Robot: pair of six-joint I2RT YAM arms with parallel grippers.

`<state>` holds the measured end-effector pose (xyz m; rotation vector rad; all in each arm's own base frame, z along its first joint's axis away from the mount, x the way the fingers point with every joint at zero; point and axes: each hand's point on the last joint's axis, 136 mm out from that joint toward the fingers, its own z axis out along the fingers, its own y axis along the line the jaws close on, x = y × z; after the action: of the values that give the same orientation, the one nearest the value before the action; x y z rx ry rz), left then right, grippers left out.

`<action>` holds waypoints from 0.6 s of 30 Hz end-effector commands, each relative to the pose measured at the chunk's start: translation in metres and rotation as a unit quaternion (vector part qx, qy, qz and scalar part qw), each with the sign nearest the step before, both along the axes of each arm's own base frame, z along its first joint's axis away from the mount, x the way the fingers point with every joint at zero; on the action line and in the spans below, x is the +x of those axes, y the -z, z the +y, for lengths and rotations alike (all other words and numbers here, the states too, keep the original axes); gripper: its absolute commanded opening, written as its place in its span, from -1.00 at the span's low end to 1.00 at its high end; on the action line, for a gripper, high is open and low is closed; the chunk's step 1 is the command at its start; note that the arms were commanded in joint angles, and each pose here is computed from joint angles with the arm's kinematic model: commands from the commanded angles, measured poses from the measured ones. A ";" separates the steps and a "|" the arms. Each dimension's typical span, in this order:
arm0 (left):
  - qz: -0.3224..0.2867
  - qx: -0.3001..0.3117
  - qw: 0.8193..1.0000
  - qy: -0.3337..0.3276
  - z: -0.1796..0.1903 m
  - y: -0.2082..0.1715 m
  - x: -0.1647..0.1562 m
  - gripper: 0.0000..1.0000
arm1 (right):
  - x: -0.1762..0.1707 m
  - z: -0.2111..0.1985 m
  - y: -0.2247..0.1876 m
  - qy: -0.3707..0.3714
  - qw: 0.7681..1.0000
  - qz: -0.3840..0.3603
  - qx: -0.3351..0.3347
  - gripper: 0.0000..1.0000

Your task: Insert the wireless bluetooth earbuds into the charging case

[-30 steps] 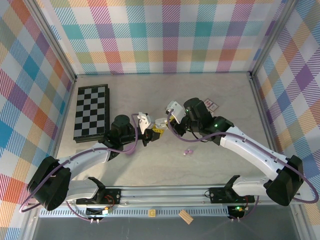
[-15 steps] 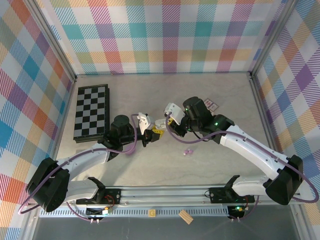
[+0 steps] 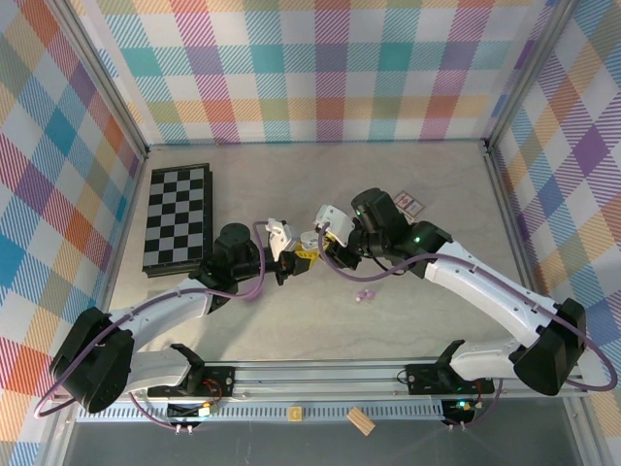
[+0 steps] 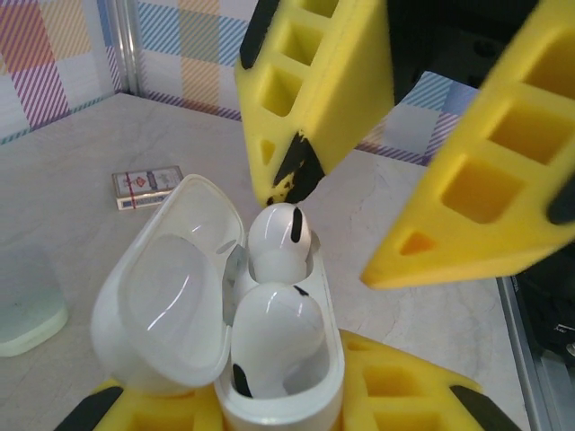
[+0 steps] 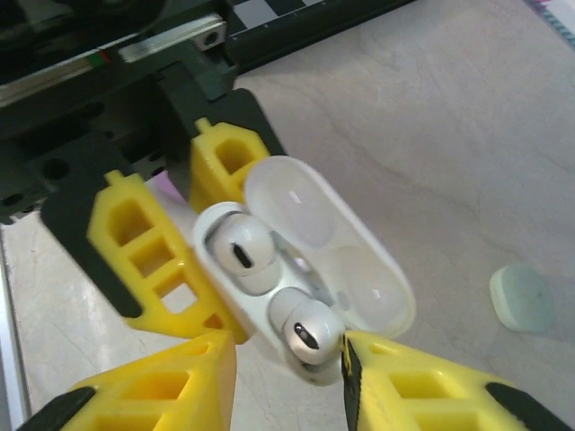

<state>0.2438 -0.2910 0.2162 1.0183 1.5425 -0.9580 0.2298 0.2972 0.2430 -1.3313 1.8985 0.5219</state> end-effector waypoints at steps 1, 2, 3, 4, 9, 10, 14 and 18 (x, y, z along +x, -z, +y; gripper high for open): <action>-0.038 -0.025 0.999 0.002 -0.001 -0.025 0.000 -0.96 | -0.011 -0.002 -0.022 -0.016 0.999 -0.015 0.024 -0.21; -0.038 -0.025 0.999 0.002 -0.001 -0.024 -0.001 -0.96 | -0.011 -0.004 -0.026 -0.013 0.999 -0.018 0.029 -0.17; -0.040 -0.025 0.999 0.001 -0.001 -0.025 0.000 -0.96 | -0.011 -0.005 -0.027 -0.008 0.999 -0.020 0.034 -0.13; -0.042 -0.025 0.999 0.001 -0.001 -0.024 -0.001 -0.96 | -0.010 -0.007 -0.031 -0.001 0.999 -0.019 0.045 -0.05; -0.062 -0.023 0.998 0.003 0.001 -0.022 -0.003 -0.96 | 0.003 -0.013 -0.054 0.053 0.990 0.012 0.127 0.32; -0.069 -0.022 0.997 0.004 0.002 -0.022 -0.004 -0.95 | 0.010 -0.016 -0.055 0.078 0.987 0.029 0.141 0.37; -0.090 -0.005 0.996 0.011 0.003 -0.016 -0.007 -0.95 | 0.037 -0.022 -0.058 0.168 0.961 0.124 0.180 0.42; -0.111 0.003 0.994 0.016 0.004 -0.012 -0.010 -0.95 | 0.045 -0.014 -0.058 0.181 0.952 0.180 0.171 0.49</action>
<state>0.2410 -0.2875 0.2191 1.0737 1.4521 -0.8759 0.2765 0.2740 0.2886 -0.7701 2.0887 0.7751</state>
